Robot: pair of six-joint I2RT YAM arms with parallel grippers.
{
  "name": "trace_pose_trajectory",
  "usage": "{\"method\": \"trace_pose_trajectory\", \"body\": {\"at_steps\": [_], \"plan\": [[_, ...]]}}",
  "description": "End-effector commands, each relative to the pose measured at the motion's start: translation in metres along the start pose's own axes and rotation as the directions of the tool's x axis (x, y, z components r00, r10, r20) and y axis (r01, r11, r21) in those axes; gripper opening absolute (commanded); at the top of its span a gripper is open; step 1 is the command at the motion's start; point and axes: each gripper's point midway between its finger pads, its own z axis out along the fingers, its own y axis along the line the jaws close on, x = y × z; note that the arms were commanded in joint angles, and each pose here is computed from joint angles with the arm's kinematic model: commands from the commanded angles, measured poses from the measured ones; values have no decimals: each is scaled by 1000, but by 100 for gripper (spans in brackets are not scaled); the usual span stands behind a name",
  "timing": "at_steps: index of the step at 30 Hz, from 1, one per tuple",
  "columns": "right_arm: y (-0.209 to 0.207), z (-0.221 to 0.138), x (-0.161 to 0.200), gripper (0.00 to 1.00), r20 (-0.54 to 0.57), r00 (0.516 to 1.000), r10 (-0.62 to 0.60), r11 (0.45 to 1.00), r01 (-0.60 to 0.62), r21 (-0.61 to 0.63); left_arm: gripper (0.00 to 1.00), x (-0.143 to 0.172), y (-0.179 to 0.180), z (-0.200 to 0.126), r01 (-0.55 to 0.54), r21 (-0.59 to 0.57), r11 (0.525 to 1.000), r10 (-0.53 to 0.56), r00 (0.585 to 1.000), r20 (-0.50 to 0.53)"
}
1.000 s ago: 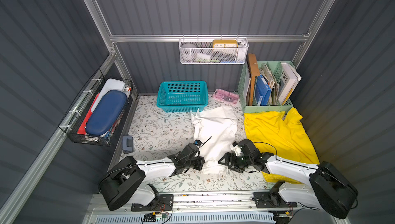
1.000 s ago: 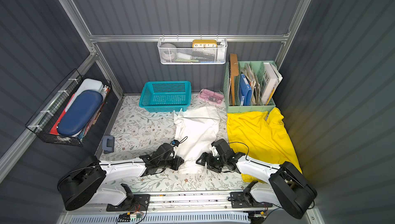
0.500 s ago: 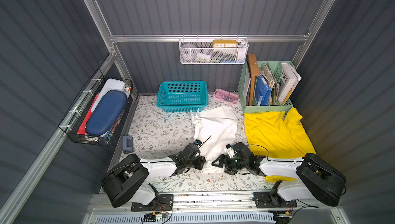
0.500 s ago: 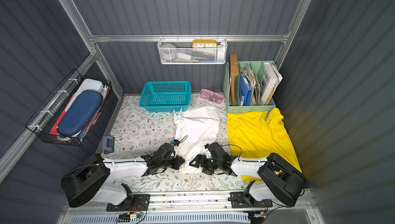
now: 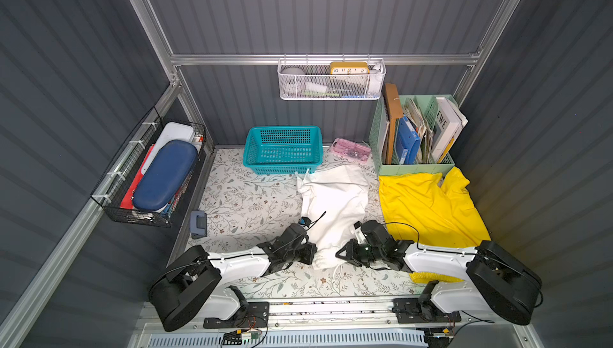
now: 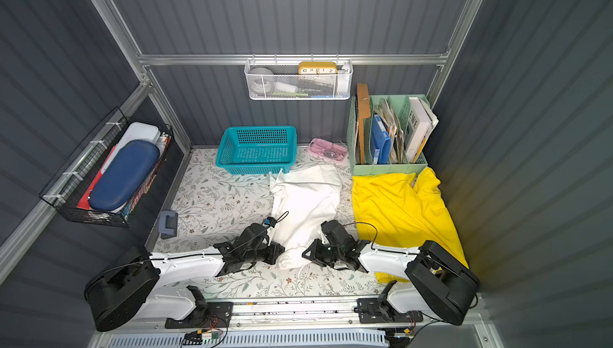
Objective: Roll up the shorts
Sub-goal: Roll the shorts at the center of the board.
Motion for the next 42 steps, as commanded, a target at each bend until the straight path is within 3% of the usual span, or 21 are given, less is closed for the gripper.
{"method": "trace_pose_trajectory", "body": {"at_steps": [1,3,5,6,7,10,13,16,19,28,35,42], "plan": [[10,0,-12,4,30,999,-16,1000,16,-1,5,-10,1,-10,-71,-32,997,72,997,28],[19,1,-16,0,25,999,-22,1000,23,-19,28,-28,-9,-19,-132,-20,991,133,988,79],[29,0,-20,0,31,999,-26,999,27,-36,66,-50,-17,-34,-200,-34,979,203,967,154],[33,-1,-24,0,40,999,-27,999,29,-42,79,-59,-22,-43,-233,-38,972,236,953,193],[37,-2,-28,0,53,998,-26,999,29,-45,86,-66,-26,-51,-264,-41,964,266,938,222],[45,-7,-39,0,74,997,-8,999,11,-49,96,-83,-40,-73,-368,-53,928,367,884,288],[52,-13,-50,0,92,995,35,996,-27,-84,99,-91,-44,-76,-423,-79,903,427,854,298],[54,-17,-57,0,99,993,65,991,-53,-119,99,-83,-46,-63,-479,-76,875,482,841,244],[54,-20,-61,0,94,993,74,989,-61,-134,99,-71,-54,-50,-550,-79,832,552,803,223],[56,-26,-66,0,82,991,104,978,-86,-192,100,-63,-76,-38,-673,-110,731,671,683,289],[59,-28,-64,0,69,994,87,976,-71,-206,100,-55,-68,-15,-707,-147,692,719,656,232],[55,-25,-61,0,40,996,79,976,-69,-207,99,-62,-63,-10,-720,-223,657,753,613,239]]}}
